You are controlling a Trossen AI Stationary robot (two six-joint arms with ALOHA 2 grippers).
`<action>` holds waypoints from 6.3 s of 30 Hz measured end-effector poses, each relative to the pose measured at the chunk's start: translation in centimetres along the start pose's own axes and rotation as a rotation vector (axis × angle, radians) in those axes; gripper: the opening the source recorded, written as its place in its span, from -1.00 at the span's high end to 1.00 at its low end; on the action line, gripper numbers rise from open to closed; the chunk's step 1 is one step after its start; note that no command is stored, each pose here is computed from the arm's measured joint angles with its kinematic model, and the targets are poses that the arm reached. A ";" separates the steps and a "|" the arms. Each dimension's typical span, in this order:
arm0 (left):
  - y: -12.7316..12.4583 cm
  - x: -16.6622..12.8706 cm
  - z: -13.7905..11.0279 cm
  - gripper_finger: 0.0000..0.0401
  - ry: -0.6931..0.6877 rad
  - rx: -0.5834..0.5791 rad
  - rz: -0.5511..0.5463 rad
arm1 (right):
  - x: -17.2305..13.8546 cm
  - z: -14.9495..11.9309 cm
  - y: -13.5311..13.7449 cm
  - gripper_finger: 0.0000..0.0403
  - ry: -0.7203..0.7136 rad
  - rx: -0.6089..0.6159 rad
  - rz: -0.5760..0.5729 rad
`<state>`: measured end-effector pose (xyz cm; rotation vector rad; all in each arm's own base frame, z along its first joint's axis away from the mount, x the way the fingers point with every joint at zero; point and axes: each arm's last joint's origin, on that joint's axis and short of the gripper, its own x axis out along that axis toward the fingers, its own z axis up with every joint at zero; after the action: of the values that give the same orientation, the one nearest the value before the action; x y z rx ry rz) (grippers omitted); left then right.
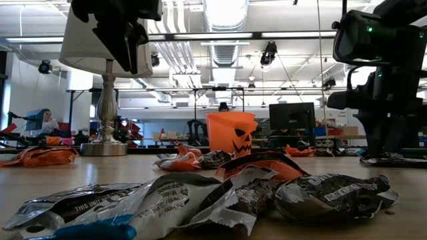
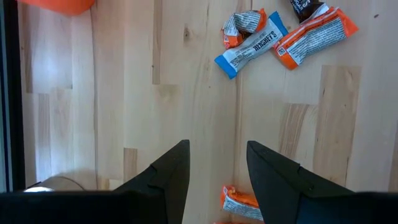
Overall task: Organize candy in baskets
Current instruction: Put the brown chocolate into the black bucket
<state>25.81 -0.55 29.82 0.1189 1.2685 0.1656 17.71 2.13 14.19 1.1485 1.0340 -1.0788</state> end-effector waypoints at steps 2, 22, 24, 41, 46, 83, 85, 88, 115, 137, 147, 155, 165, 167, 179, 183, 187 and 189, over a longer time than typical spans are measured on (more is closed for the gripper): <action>0.0 0.0 0.0 0.29 -0.001 0.000 0.000 | 0.0 0.0 0.0 0.68 0.000 0.000 0.004; 0.0 0.0 -0.2 0.29 0.019 0.001 0.001 | -0.8 0.0 1.2 0.89 0.002 -0.024 0.061; 0.0 0.0 -0.2 0.29 0.018 -0.017 0.001 | -1.4 0.1 1.8 0.89 0.002 -0.046 0.084; -0.5 -0.3 2.3 0.29 -0.231 -0.080 -0.172 | -11.1 1.1 9.7 0.89 -0.177 -0.458 0.441; -0.9 -1.0 4.0 0.29 -0.411 -0.070 -0.339 | -13.3 1.1 11.8 0.89 -0.235 -0.534 0.502; -0.9 -3.3 7.0 0.29 -0.734 -0.301 -0.577 | -19.1 -2.3 18.5 0.89 -0.361 -0.927 0.668; -0.9 -3.3 7.0 0.29 -0.734 -0.300 -0.574 | -19.1 -2.5 18.5 0.89 -0.360 -0.929 0.672; -0.8 -3.3 7.1 0.29 -0.738 -0.298 -0.564 | -19.3 -2.8 18.6 0.89 -0.362 -0.932 0.695; -0.8 -3.5 7.3 0.69 -0.784 -0.244 -0.557 | -19.6 -3.1 18.8 0.89 -0.391 -0.966 0.727; -0.9 -3.3 7.0 0.98 -0.737 -0.238 -0.572 | -20.2 -2.8 18.2 0.28 -0.417 -0.967 0.712; -1.6 -1.8 4.7 0.98 -0.408 -0.244 -0.684 | -21.1 -2.2 16.1 0.24 -0.384 -0.997 0.631; -2.8 -1.1 1.9 0.98 -0.091 -0.238 -0.704 | -20.8 -2.1 15.2 0.24 -0.353 -1.025 0.554; -6.0 -2.3 -0.5 0.98 0.136 -0.209 -0.765 | -20.6 -2.1 14.9 0.24 -0.336 -1.040 0.511; -6.9 -2.8 -1.2 0.98 0.177 -0.204 -0.766 | -20.6 -2.1 14.9 0.24 -0.336 -1.040 0.511; -11.4 -5.4 -4.8 0.98 0.366 -0.204 -0.742 | -20.6 -2.1 14.9 0.24 -0.336 -1.040 0.511; -12.2 -5.6 -5.2 0.98 0.366 -0.223 -0.703 | -20.5 -2.1 14.9 0.24 -0.344 -1.067 0.507; -12.4 -5.7 -5.3 0.98 0.369 -0.243 -0.700 | -20.5 -2.1 14.9 0.24 -0.353 -1.099 0.503; -12.5 -5.7 -5.2 0.98 0.364 -0.259 -0.707 | -20.5 -1.9 14.9 0.24 -0.355 -1.095 0.500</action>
<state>19.94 -13.94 31.42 -0.6033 1.5636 -0.2713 28.60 7.47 36.53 0.2568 0.7907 -0.1896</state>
